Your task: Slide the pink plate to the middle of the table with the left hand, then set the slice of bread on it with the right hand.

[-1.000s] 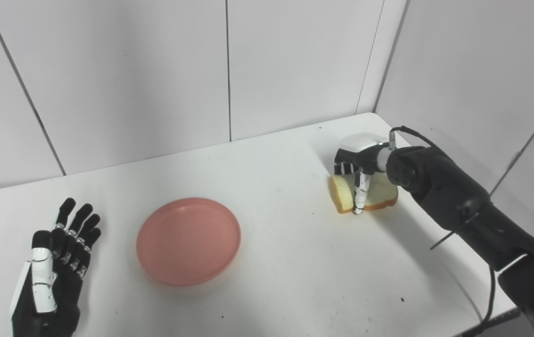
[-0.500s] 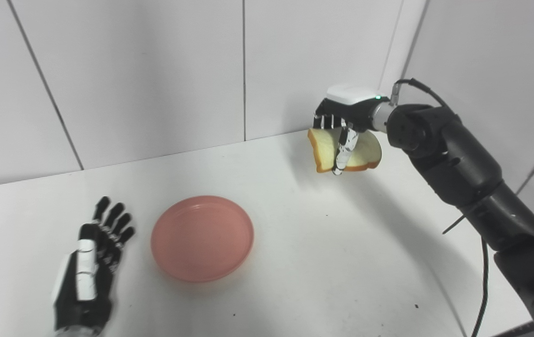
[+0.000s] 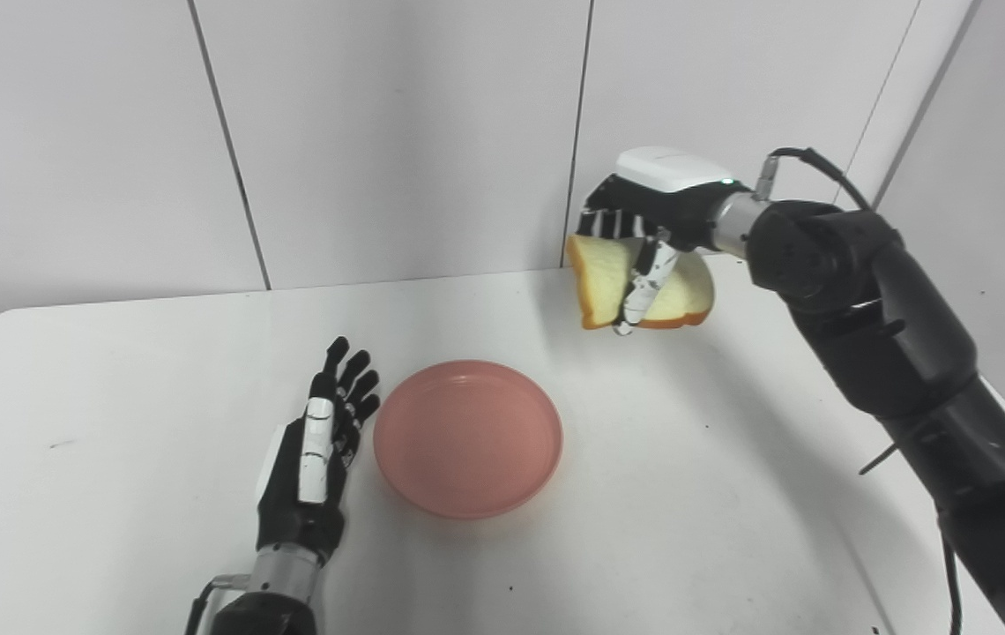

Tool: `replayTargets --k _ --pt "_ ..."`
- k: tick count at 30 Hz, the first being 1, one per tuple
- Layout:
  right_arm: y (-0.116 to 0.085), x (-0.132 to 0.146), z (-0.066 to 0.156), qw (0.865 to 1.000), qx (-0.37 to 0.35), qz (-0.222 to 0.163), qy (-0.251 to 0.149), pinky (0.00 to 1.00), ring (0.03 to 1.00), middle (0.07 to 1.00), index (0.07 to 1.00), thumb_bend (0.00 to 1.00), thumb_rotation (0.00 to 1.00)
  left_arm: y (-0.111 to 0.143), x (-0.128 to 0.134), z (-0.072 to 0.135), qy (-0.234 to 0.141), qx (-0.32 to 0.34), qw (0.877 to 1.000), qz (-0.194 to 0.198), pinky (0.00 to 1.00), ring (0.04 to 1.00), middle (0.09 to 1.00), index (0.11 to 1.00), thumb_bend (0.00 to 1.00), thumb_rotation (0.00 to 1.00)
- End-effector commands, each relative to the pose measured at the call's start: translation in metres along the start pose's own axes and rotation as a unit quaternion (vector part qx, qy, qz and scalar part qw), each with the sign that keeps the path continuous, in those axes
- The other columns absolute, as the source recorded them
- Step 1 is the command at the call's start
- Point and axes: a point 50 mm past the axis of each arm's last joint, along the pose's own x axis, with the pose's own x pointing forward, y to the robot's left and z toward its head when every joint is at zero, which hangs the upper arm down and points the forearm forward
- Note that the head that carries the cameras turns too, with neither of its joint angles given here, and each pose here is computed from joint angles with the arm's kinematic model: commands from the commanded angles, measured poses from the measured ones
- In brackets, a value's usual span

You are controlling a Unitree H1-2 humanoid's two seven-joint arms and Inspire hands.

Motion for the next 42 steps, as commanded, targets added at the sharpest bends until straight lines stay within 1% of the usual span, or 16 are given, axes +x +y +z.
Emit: replayTargets --k 1,7,11,13,15,16,17,19,24,28,32,34,36,37,39,42 --pt "-0.030 0.000 0.020 0.998 -0.032 -0.047 -0.041 0.39 0.458 0.469 0.506 0.53 0.00 -0.012 0.014 0.017 -0.036 0.001 0.999 -0.004 0.94 0.941 0.951 0.955 0.69 0.98" --pt "-0.013 0.011 0.046 0.997 -0.009 -0.035 -0.075 0.33 0.401 0.447 0.534 0.52 0.00 -0.016 0.018 0.016 -0.045 0.009 0.999 -0.001 0.91 0.932 0.944 0.947 0.69 0.98" --pt "-0.003 0.018 0.059 0.996 -0.007 -0.017 -0.090 0.39 0.463 0.467 0.517 0.52 0.00 -0.020 0.020 0.017 -0.049 0.014 0.999 0.004 0.90 0.925 0.937 0.941 0.69 0.98" --pt "0.003 0.021 0.065 0.995 -0.008 -0.010 -0.101 0.37 0.452 0.460 0.521 0.52 0.00 -0.021 0.020 0.017 -0.050 0.019 0.999 0.005 0.90 0.922 0.934 0.939 0.69 0.99" --pt "0.006 0.023 0.069 0.994 -0.007 -0.006 -0.111 0.32 0.400 0.436 0.532 0.52 0.00 -0.023 0.021 0.017 -0.051 0.021 0.998 0.005 0.90 0.918 0.931 0.938 0.71 0.99" --pt "0.010 0.026 0.073 0.993 -0.009 -0.003 -0.116 0.31 0.392 0.433 0.533 0.52 0.00 -0.024 0.022 0.017 -0.053 0.020 0.998 0.005 0.90 0.917 0.930 0.937 0.71 0.99" --pt "0.013 0.028 0.076 0.993 -0.009 0.000 -0.119 0.36 0.423 0.445 0.525 0.52 0.00 -0.025 0.022 0.017 -0.055 0.020 0.998 0.007 0.90 0.917 0.928 0.936 0.71 0.98" --pt "0.018 0.030 0.080 0.993 -0.007 0.006 -0.122 0.39 0.447 0.457 0.517 0.52 0.00 -0.027 0.023 0.017 -0.057 0.020 0.998 0.008 0.89 0.913 0.925 0.934 0.71 0.98" --pt "0.040 0.039 0.086 0.990 0.000 0.031 -0.136 0.41 0.452 0.465 0.513 0.52 0.00 -0.029 0.023 0.021 -0.055 0.029 0.998 0.009 0.89 0.916 0.928 0.941 0.72 1.00" --pt "0.053 0.047 0.087 0.988 -0.003 0.058 -0.141 0.39 0.428 0.433 0.530 0.52 0.00 -0.030 0.023 0.025 -0.060 0.028 0.998 0.010 0.90 0.918 0.934 0.947 0.71 0.99" --pt "0.065 0.052 0.084 0.988 0.000 0.072 -0.133 0.34 0.405 0.423 0.534 0.52 0.00 -0.029 0.024 0.026 -0.063 0.034 0.997 0.015 0.89 0.912 0.931 0.940 0.72 1.00" --pt "0.070 0.054 0.082 0.989 0.005 0.074 -0.131 0.29 0.370 0.416 0.536 0.52 0.00 -0.029 0.025 0.026 -0.065 0.034 0.997 0.019 0.88 0.902 0.920 0.930 0.72 0.99" --pt "0.074 0.054 0.081 0.989 0.009 0.075 -0.129 0.29 0.366 0.416 0.537 0.52 0.00 -0.029 0.025 0.026 -0.068 0.033 0.997 0.022 0.88 0.899 0.917 0.927 0.73 0.99" --pt "0.075 0.054 0.080 0.989 0.009 0.076 -0.128 0.32 0.396 0.423 0.535 0.52 0.00 -0.029 0.025 0.026 -0.069 0.031 0.997 0.023 0.88 0.898 0.915 0.923 0.73 0.98" --pt "0.078 0.054 0.080 0.989 0.004 0.077 -0.127 0.35 0.420 0.431 0.531 0.52 0.00 -0.030 0.025 0.027 -0.070 0.027 0.997 0.025 0.89 0.898 0.913 0.921 0.74 0.97" --pt "0.085 0.058 0.078 0.988 0.011 0.088 -0.127 0.35 0.413 0.422 0.532 0.52 0.00 -0.029 0.025 0.028 -0.080 0.026 0.996 0.026 0.89 0.898 0.910 0.918 0.74 0.96"
